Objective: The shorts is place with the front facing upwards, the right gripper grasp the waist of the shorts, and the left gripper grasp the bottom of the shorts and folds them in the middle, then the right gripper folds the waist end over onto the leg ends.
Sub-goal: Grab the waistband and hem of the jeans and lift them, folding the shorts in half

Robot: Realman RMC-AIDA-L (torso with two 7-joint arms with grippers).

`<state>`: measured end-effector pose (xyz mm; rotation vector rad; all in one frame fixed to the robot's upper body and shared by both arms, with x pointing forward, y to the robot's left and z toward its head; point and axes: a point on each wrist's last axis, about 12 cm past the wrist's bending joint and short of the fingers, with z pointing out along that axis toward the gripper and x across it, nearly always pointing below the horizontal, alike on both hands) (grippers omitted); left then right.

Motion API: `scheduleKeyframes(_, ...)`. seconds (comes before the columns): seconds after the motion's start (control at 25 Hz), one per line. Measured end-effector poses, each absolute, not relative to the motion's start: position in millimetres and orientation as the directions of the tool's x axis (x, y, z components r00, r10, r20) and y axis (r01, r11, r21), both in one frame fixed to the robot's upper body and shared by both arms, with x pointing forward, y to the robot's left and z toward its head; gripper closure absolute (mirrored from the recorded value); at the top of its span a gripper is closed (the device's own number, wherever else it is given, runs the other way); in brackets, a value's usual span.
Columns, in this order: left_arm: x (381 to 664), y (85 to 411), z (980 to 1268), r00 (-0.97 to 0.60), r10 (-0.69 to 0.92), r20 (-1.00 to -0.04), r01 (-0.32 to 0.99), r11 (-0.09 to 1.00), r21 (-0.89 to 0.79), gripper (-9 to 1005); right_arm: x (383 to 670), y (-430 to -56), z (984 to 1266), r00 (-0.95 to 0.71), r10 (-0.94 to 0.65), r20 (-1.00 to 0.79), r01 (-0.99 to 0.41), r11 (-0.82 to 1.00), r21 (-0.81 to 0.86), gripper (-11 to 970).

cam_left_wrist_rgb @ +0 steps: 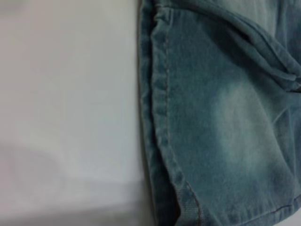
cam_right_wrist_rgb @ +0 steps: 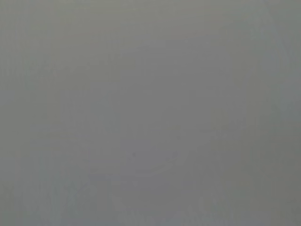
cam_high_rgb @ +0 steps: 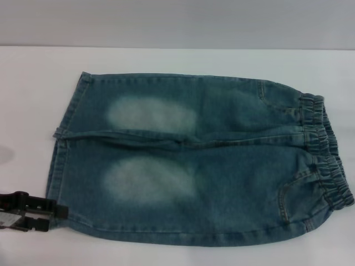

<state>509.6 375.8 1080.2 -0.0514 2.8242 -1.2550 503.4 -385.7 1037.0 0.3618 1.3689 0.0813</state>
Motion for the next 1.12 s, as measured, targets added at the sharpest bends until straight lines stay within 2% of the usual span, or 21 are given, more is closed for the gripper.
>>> scheduleKeyframes(0.64, 525, 363, 1083, -0.996, -0.031, -0.085, 0.042, 0.669, -0.742, 259, 502, -386, 1036, 0.206, 0.267, -0.941, 0.154, 0.941, 0.301, 210)
scheduleKeyframes(1.12, 528, 355, 1089, -0.997, 0.002, -0.08, 0.062, 0.646, -0.761, 264, 500, -385, 1034, 0.202, 0.272, -0.941, 0.158, 0.939, 0.306, 210)
